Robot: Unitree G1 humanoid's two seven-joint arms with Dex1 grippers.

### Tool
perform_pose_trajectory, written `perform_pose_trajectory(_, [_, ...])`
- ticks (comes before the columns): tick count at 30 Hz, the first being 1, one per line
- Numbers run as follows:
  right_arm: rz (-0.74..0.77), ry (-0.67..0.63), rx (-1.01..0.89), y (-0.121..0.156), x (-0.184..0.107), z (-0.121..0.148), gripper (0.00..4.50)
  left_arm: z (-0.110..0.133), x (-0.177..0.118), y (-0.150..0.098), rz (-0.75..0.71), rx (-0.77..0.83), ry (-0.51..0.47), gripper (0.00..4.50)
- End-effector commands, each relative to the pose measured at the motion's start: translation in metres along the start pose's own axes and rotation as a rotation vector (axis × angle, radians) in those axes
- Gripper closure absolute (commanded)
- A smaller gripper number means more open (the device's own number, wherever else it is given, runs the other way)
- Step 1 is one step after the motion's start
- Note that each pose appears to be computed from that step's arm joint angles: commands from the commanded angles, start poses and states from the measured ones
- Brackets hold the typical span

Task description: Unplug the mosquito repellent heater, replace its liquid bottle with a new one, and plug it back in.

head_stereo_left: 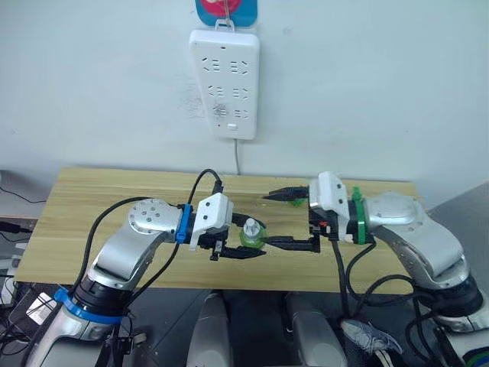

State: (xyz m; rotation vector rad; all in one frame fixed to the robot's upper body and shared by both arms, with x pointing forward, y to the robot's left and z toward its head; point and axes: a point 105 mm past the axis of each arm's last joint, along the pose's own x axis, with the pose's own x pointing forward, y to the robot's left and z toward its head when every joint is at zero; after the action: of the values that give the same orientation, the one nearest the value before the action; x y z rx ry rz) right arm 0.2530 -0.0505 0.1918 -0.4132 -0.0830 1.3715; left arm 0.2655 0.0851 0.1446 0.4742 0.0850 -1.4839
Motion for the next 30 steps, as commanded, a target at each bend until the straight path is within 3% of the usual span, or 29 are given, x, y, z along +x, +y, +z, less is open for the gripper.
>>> perform_pose_trajectory(1, [-0.152, -0.02, -0.031, 0.01, -0.002, 0.01, 0.62, 0.002, 0.005, 0.007, 0.085, 0.01, -0.013, 2.24])
perform_pose_trajectory(5, [-0.266, -0.013, 0.05, 0.021, 0.013, 0.0, 0.62, 0.0, 0.012, 0.011, 0.146, -0.003, -0.022, 2.24])
perform_pose_trajectory(10, [-0.347, -0.021, 0.066, 0.013, 0.024, -0.003, 0.62, 0.003, 0.016, 0.01, 0.147, -0.016, -0.037, 2.24])
perform_pose_trajectory(15, [-0.339, -0.037, 0.081, 0.013, 0.026, -0.004, 1.79, 0.005, 0.017, 0.009, 0.136, -0.014, -0.045, 2.24])
perform_pose_trajectory(19, [-0.255, -0.012, 0.082, 0.021, 0.026, -0.011, 3.34, 0.007, 0.017, 0.007, 0.118, -0.011, -0.053, 2.24])
perform_pose_trajectory(20, [-0.232, -0.01, 0.08, 0.022, 0.026, -0.012, 3.52, 0.008, 0.017, 0.008, 0.116, -0.01, -0.054, 2.24])
perform_pose_trajectory(30, [0.238, 0.009, -0.046, 0.008, 0.012, -0.007, 3.52, 0.009, 0.004, -0.018, -0.086, 0.051, -0.046, 2.24])
